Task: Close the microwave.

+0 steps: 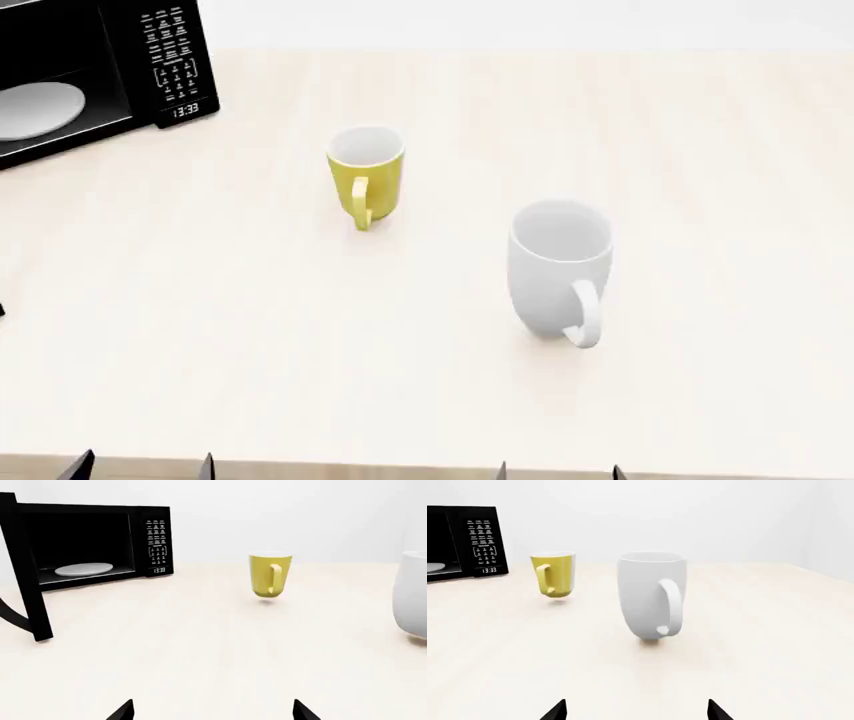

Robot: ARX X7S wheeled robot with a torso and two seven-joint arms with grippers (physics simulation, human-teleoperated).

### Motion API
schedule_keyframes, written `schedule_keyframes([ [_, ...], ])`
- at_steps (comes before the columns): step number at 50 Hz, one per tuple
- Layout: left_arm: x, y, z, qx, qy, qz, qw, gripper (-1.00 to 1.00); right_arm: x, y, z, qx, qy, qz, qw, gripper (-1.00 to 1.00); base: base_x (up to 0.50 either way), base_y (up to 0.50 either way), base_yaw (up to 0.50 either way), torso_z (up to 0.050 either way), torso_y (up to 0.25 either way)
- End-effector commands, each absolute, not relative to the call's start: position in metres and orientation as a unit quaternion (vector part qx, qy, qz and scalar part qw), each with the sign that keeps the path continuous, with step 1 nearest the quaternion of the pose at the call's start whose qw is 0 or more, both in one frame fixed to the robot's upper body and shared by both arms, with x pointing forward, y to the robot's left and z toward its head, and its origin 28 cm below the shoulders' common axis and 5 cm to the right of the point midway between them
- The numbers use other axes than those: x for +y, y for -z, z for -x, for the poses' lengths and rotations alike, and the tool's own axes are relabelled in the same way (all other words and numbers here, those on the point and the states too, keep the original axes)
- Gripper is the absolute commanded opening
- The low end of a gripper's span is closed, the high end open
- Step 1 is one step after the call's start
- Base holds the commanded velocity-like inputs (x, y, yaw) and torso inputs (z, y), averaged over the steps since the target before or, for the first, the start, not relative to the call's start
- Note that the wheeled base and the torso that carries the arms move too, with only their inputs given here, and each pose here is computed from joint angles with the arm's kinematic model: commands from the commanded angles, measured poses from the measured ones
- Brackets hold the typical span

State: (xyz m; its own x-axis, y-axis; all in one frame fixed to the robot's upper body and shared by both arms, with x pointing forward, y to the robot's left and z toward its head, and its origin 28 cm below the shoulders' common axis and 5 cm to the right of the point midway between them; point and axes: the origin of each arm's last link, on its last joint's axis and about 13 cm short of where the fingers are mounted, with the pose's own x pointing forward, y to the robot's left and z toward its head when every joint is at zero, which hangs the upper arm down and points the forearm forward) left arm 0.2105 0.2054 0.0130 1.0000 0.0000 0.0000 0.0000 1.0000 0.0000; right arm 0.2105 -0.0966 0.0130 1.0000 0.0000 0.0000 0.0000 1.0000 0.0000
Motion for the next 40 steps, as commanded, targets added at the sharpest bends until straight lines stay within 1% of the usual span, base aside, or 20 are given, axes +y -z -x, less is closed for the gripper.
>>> schedule_keyframes([
  [1, 0.205, -0.013, -0.211, 0.004, 0.001, 0.001, 1.0, 1.0, -0.096, -0.012, -0.21, 0.002, 0.0, 0.001, 1.0, 1.0, 0.0, 0.0, 0.0, 0.0, 0.0],
  [4, 0.204, -0.013, -0.209, -0.002, 0.011, 0.012, 1.0, 1.0, -0.096, -0.013, -0.21, 0.003, -0.001, 0.001, 1.0, 1.0, 0.0, 0.0, 0.0, 0.0, 0.0],
  [23, 0.204, -0.012, -0.209, -0.001, 0.014, 0.009, 1.0, 1.0, -0.096, -0.013, -0.21, 0.002, 0.001, 0.002, 1.0, 1.0, 0.0, 0.0, 0.0, 0.0, 0.0],
  [26, 0.205, -0.016, -0.209, -0.006, 0.012, 0.01, 1.0, 1.0, -0.096, -0.02, -0.21, -0.014, 0.006, -0.001, 1.0, 1.0, 0.0, 0.0, 0.0, 0.0, 0.0],
  [28, 0.206, -0.026, -0.208, -0.033, 0.003, 0.006, 0.999, 1.0, -0.098, -0.031, -0.21, -0.047, 0.017, 0.001, 0.999, 1.0, 0.0, 0.0, 0.0, 0.0, 0.0],
  [31, 0.208, -0.054, -0.203, -0.11, -0.013, -0.027, 0.993, 1.0, -0.102, -0.058, -0.209, -0.13, 0.038, 0.002, 0.991, 1.0, 0.0, 0.0, 0.0, 0.0, 0.0],
  [33, 0.21, -0.076, -0.198, -0.171, -0.023, -0.047, 0.984, 1.0, -0.104, -0.086, -0.202, -0.239, 0.047, 0.0, 0.97, 1.0, 0.0, 0.0, 0.0, 0.0, 0.0],
  [35, 0.211, -0.093, -0.192, -0.212, -0.027, -0.052, 0.975, 1.0, -0.104, -0.103, -0.196, -0.302, 0.056, 0.016, 0.952, 1.0, 0.0, 0.0, 0.0, 0.0, 0.0],
  [37, 0.213, -0.104, -0.187, -0.242, -0.032, -0.045, 0.969, 1.0, -0.105, -0.114, -0.191, -0.341, 0.062, 0.034, 0.937, 1.0, 0.0, 0.0, 0.0, 0.0, 0.0],
  [40, 0.214, -0.116, -0.181, -0.275, -0.04, -0.042, 0.96, 1.0, -0.106, -0.12, -0.189, -0.356, 0.068, 0.031, 0.931, 1.0, 0.0, 0.0, 0.0, 0.0, 0.0],
])
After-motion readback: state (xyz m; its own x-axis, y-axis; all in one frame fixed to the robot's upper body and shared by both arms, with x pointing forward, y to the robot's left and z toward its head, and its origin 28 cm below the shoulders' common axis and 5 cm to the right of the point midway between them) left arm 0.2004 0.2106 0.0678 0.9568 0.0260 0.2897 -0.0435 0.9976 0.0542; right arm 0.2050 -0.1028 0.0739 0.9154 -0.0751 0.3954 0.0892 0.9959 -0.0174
